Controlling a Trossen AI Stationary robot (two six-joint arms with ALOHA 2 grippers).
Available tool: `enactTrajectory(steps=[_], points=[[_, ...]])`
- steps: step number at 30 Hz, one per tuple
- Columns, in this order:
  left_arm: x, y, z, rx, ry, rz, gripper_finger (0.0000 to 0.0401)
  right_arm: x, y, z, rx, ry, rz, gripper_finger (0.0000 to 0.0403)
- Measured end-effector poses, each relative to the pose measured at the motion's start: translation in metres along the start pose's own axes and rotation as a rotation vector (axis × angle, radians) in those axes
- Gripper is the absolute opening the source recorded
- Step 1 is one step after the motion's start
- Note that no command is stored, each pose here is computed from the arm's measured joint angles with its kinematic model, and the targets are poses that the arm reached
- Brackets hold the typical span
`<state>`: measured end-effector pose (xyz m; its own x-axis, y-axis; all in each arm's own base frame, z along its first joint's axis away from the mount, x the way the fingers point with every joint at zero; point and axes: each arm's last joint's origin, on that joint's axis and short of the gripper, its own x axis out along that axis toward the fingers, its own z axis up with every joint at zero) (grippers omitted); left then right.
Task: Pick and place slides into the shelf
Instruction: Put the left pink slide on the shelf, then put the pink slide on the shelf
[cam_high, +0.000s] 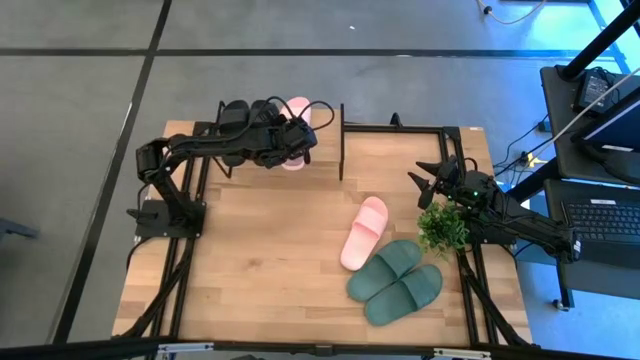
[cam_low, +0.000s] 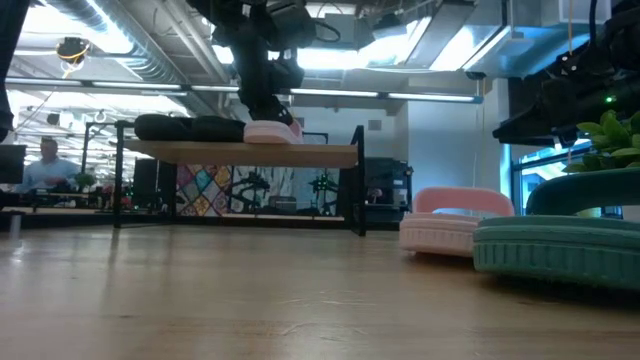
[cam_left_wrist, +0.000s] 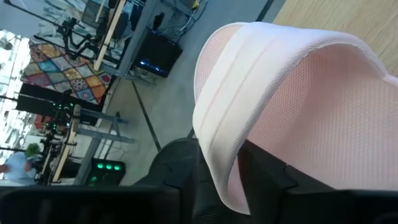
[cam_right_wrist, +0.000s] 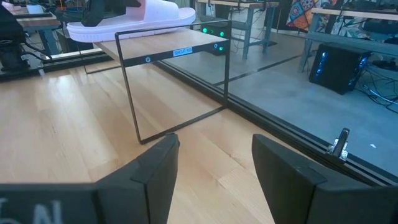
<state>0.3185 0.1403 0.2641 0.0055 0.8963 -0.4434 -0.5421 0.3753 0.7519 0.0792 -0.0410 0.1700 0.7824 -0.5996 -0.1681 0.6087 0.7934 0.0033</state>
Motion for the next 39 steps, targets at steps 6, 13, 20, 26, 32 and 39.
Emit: enactTrajectory(steps=[6, 13, 20, 26, 32, 39], points=[[-0.001, 0.000, 0.000, -0.003, -0.005, -0.001, 0.0164, 0.000, 0.000, 0.000, 0.000, 0.000, 0.000, 0.0206], [-0.017, 0.000, 0.003, -0.012, -0.051, -0.022, 0.0194, 0.000, 0.000, 0.000, -0.003, 0.000, 0.000, 0.0206], [-0.050, -0.003, 0.005, -0.007, -0.135, -0.037, 0.0193, 0.000, 0.000, 0.000, -0.004, 0.000, 0.000, 0.0206], [-0.098, -0.003, 0.018, -0.040, -0.268, -0.104, 0.0193, 0.000, 0.000, 0.000, -0.006, 0.000, 0.000, 0.0206], [-0.147, -0.007, 0.031, -0.136, -0.429, -0.339, 0.0193, 0.000, 0.000, 0.000, -0.007, 0.000, -0.001, 0.0206], [-0.161, -0.040, 0.030, -0.079, -0.525, -0.687, 0.0193, 0.000, 0.000, 0.000, -0.054, 0.000, 0.000, 0.0206]])
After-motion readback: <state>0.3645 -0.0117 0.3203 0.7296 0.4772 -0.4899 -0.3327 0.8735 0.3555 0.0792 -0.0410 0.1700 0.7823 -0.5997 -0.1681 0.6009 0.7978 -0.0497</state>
